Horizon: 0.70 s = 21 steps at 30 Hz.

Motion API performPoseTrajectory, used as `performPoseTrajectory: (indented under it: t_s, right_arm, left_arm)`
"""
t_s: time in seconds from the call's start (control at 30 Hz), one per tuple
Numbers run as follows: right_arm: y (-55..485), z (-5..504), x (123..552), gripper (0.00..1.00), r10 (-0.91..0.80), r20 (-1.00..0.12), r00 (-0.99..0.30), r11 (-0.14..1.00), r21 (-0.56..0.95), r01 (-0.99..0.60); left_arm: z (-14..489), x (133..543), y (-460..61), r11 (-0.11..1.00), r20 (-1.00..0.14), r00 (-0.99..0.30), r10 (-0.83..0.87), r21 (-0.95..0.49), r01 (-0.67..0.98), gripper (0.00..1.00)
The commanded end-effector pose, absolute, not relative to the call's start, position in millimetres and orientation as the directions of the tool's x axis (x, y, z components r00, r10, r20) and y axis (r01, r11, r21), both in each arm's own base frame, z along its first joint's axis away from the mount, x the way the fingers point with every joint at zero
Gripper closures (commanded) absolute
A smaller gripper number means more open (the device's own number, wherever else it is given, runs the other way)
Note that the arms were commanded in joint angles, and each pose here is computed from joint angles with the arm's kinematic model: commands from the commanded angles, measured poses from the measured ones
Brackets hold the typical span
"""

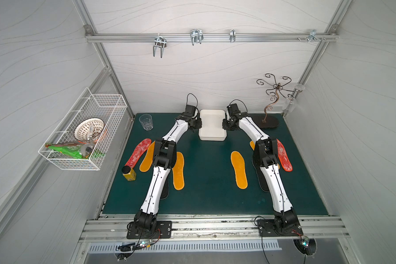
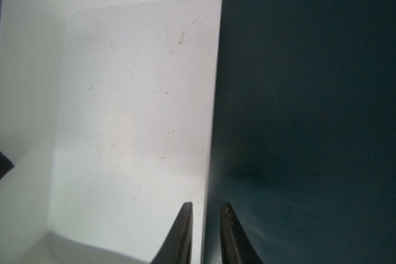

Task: Put the insoles into the storage box
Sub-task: Pick up the storage box at the center of the board.

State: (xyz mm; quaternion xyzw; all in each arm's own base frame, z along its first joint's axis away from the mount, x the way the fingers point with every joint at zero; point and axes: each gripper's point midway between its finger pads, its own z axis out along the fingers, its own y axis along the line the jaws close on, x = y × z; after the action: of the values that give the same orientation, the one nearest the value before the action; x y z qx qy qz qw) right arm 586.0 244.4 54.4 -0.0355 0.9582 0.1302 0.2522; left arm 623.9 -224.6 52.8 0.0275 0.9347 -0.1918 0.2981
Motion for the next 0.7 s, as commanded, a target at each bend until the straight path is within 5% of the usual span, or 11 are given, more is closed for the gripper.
performPoseTrajectory:
  t_s: [0.0,0.23,0.3,0.67]
  right_arm:
    - [252,49,587,0.79,-0.006,-0.491,-0.871,0.958,0.247,-0.146]
    - [256,54,586,0.93,-0.010,-0.496,-0.868,0.953,0.259,-0.159]
    - [258,57,585,1.00,-0.013,-0.500,-0.866,0.952,0.258,-0.163]
    - [277,113,539,1.00,-0.018,-0.520,-0.854,0.957,0.238,-0.165]
  left_arm:
    - [63,632,-234,0.912,-0.606,-0.794,-0.051,-0.352,0.210,0.77]
    - [65,631,-238,0.902,-0.604,-0.795,-0.052,-0.369,0.222,1.00]
    - [68,630,-238,0.900,-0.602,-0.797,-0.056,-0.376,0.221,1.00]
    - [127,589,-226,0.921,-0.603,-0.791,-0.102,-0.357,0.154,1.00]
